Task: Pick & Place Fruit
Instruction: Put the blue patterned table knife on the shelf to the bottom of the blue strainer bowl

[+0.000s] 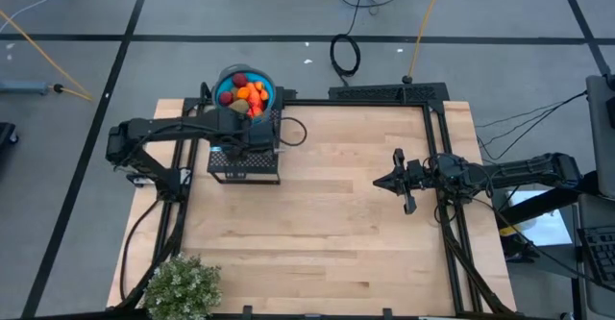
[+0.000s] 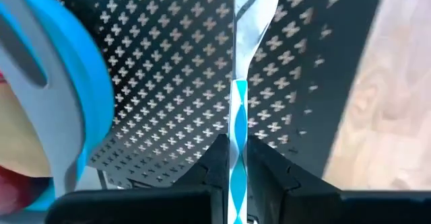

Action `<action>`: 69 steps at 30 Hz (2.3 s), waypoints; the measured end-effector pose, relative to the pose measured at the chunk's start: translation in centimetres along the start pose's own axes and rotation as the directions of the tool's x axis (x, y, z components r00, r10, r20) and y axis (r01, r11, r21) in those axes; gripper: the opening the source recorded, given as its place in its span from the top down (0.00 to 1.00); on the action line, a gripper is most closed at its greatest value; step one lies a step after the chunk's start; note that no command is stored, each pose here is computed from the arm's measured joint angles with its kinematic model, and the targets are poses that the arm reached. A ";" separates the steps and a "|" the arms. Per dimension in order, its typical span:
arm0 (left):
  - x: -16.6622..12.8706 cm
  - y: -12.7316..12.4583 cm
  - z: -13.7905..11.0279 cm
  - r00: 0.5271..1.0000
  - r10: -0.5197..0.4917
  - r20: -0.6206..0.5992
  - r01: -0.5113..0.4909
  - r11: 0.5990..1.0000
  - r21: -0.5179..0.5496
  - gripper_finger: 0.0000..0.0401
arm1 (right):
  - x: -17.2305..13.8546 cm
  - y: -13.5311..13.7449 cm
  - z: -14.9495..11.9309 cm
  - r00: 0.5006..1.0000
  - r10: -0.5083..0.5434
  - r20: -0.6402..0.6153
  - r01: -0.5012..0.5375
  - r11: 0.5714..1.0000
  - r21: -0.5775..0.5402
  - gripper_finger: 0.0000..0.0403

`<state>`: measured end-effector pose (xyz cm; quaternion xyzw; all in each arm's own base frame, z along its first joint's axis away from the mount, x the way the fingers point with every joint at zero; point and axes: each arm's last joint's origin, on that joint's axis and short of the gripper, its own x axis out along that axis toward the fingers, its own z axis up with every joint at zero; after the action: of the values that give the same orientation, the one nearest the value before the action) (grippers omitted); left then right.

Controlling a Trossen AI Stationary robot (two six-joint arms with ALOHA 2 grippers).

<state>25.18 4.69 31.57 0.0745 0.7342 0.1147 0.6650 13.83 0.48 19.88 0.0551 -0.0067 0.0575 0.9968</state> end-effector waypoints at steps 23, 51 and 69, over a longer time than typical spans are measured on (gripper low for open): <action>2.9 1.9 -3.4 0.993 0.001 0.118 -0.011 0.997 0.079 0.91 | 0.0 0.0 0.0 1.000 0.000 0.000 0.000 1.000 0.009 1.00; 5.1 3.2 -3.8 0.985 -0.080 0.155 0.067 0.994 0.083 0.91 | 0.0 0.0 0.0 1.000 -0.001 0.000 0.001 0.999 0.034 1.00; 5.2 3.6 -3.7 0.980 -0.088 0.178 0.076 0.994 0.076 0.91 | 0.0 0.0 0.0 1.000 -0.003 0.000 0.003 0.999 0.034 1.00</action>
<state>20.78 9.23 27.82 0.0771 0.6767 0.0547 0.7301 13.82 0.47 19.88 0.0720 -0.0059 0.0561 0.9958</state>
